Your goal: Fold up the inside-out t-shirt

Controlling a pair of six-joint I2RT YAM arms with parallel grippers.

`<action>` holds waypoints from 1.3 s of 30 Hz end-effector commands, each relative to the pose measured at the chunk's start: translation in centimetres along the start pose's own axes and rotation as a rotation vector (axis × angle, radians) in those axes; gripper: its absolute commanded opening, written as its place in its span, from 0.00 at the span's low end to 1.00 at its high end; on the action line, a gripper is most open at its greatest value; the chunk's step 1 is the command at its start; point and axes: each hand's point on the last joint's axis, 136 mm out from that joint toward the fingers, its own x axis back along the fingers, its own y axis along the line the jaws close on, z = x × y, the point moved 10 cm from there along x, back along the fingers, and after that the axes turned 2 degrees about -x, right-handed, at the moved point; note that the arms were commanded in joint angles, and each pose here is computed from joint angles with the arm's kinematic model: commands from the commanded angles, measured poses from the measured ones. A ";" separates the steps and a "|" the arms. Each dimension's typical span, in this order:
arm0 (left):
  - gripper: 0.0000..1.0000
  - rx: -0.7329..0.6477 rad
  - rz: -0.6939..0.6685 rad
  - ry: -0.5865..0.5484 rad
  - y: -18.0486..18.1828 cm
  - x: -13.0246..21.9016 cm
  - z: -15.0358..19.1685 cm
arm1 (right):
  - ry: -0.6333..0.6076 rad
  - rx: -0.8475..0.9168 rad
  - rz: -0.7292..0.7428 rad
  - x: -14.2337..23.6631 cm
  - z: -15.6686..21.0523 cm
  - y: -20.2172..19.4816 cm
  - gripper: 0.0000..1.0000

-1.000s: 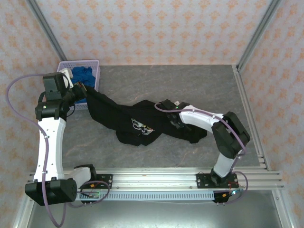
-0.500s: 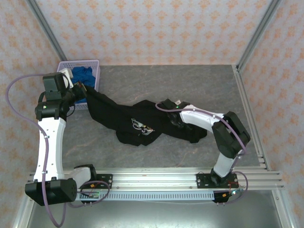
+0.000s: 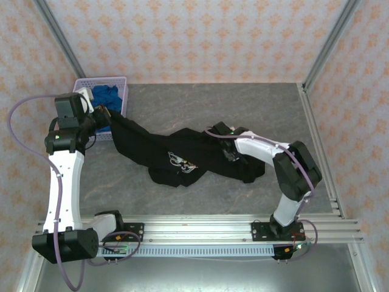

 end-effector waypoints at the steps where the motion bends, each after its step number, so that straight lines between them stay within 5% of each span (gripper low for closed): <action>1: 0.00 0.002 0.012 -0.045 0.0 0.8 -0.3 | -0.026 -0.037 -0.072 0.9 -0.2 -0.4 0.33; 12: 0.00 0.002 0.014 -0.046 0.0 0.8 -0.4 | 0.010 0.010 0.038 -0.5 -0.9 -0.6 0.39; 32: 0.00 -0.003 0.006 -0.050 0.0 0.9 -0.4 | 0.053 -0.088 -0.082 -2.5 -1.6 -1.5 0.12; 36: 0.00 -0.004 0.002 -0.050 0.1 0.8 -0.4 | -0.006 -0.150 -0.111 -1.3 -1.7 -2.7 0.00; 39: 0.00 0.004 0.002 -0.051 0.1 0.8 -0.4 | -0.112 -0.296 -0.238 1.2 -1.6 -5.0 0.00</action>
